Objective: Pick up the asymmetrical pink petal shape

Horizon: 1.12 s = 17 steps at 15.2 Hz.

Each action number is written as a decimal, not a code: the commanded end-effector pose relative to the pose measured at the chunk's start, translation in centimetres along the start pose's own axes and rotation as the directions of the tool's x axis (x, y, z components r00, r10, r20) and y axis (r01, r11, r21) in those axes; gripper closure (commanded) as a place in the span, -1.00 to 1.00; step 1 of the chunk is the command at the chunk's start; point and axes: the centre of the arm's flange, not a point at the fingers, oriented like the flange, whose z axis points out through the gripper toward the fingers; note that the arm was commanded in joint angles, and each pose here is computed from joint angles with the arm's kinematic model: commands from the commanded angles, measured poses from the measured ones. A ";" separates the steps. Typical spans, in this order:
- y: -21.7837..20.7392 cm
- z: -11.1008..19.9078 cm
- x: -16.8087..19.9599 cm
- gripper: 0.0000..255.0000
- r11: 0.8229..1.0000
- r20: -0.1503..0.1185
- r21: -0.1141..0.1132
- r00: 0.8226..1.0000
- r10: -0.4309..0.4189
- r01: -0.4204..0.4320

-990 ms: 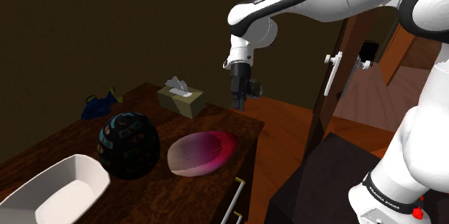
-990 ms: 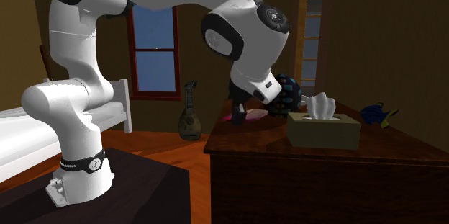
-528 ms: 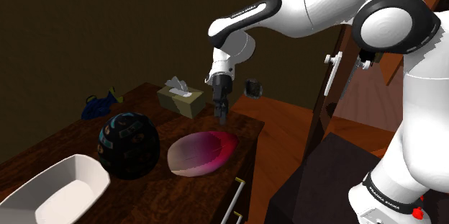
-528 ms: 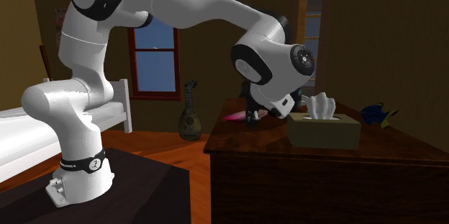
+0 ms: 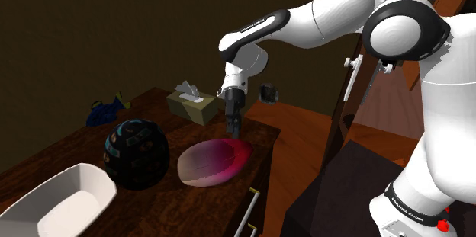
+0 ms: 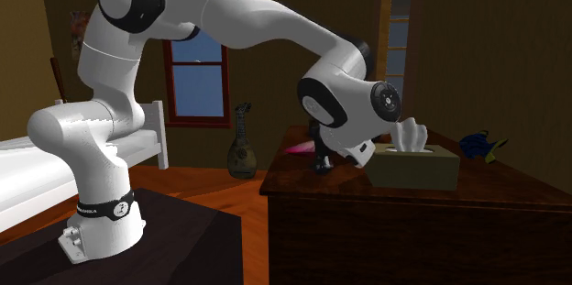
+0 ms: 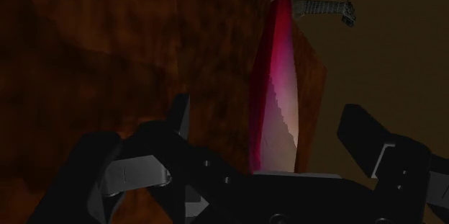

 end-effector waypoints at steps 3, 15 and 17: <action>0.2 0.1 0.0 1.00 1.000 0.000 0.000 1.000 0.000 0.000; -2.2 -1.2 -0.2 1.00 1.000 0.000 0.000 1.000 0.000 0.000; -3.1 -1.8 -0.3 1.00 1.000 0.000 0.000 1.000 0.000 0.000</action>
